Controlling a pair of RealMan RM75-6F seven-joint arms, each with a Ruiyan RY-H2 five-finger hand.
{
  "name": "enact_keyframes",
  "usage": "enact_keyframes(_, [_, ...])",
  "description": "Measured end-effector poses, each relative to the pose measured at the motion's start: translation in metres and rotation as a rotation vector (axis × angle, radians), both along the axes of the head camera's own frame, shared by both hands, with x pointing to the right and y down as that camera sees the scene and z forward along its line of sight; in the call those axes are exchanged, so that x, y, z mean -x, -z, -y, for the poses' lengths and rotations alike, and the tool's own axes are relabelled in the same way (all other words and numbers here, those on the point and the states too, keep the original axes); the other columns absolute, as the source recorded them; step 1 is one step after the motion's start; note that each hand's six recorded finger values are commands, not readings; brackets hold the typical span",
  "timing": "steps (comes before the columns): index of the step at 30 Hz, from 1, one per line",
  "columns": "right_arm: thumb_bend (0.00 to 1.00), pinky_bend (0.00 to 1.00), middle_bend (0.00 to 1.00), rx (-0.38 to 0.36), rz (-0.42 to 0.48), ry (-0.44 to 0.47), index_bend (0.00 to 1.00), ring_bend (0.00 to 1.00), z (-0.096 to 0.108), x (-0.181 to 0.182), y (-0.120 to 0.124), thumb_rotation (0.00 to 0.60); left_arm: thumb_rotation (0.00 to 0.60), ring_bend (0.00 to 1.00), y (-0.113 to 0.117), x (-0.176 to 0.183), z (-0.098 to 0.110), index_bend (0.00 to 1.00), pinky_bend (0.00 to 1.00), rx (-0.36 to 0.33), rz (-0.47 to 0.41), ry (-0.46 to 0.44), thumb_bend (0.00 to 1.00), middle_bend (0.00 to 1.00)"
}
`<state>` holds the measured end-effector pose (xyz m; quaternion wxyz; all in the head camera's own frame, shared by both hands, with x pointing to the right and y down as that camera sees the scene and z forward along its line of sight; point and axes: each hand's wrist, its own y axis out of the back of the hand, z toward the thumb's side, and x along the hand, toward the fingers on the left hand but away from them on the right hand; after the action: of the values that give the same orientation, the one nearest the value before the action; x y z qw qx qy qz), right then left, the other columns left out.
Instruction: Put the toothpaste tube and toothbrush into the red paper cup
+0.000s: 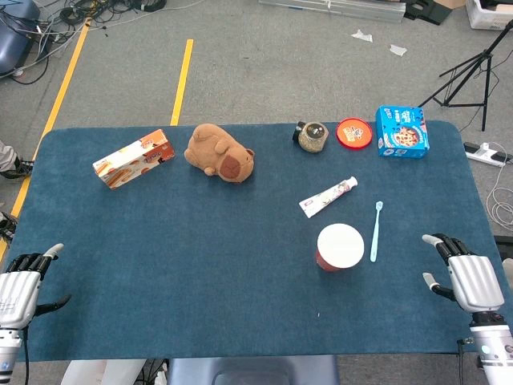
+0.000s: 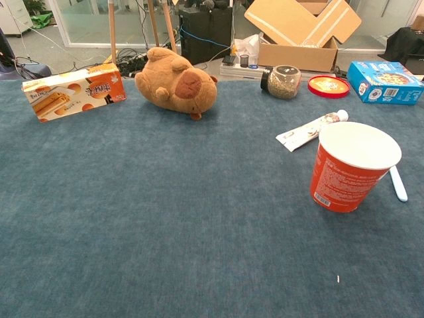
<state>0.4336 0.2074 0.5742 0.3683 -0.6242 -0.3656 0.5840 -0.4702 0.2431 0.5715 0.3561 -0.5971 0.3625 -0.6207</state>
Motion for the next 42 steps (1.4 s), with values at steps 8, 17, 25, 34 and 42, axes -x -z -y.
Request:
enact_keyframes(8, [0.21, 0.58, 0.26, 0.012, 0.003, 0.009, 0.26, 0.27, -0.001, 0.003, -0.003, 0.600, 0.600, 0.25, -0.002, 0.003, 0.000, 0.15, 0.21, 0.002, 0.014, 0.011, 0.00, 0.31])
enact_keyframes(17, [0.21, 0.58, 0.26, 0.025, 0.005, 0.012, 0.26, 0.27, -0.001, 0.004, -0.007, 0.600, 0.600, 0.25, -0.006, -0.003, -0.003, 0.15, 0.21, 0.020, 0.005, -0.003, 0.00, 0.31])
enact_keyframes(25, [0.21, 0.53, 0.25, 0.008, 0.002, 0.010, 0.26, 0.24, 0.002, 0.006, -0.006, 0.600, 0.600, 0.25, 0.000, 0.001, -0.001, 0.15, 0.21, 0.005, 0.000, 0.018, 0.00, 0.31])
enact_keyframes(34, [0.21, 0.45, 0.21, -0.026, 0.009, 0.060, 0.26, 0.18, 0.028, 0.019, 0.013, 0.600, 0.600, 0.25, 0.009, 0.005, 0.001, 0.15, 0.21, -0.018, -0.003, 0.032, 0.00, 0.31])
enact_keyframes(42, [0.21, 0.45, 0.19, -0.021, 0.011, 0.104, 0.26, 0.16, 0.082, 0.036, 0.031, 0.600, 0.600, 0.25, 0.013, 0.007, 0.001, 0.15, 0.21, -0.025, 0.003, 0.036, 0.00, 0.31])
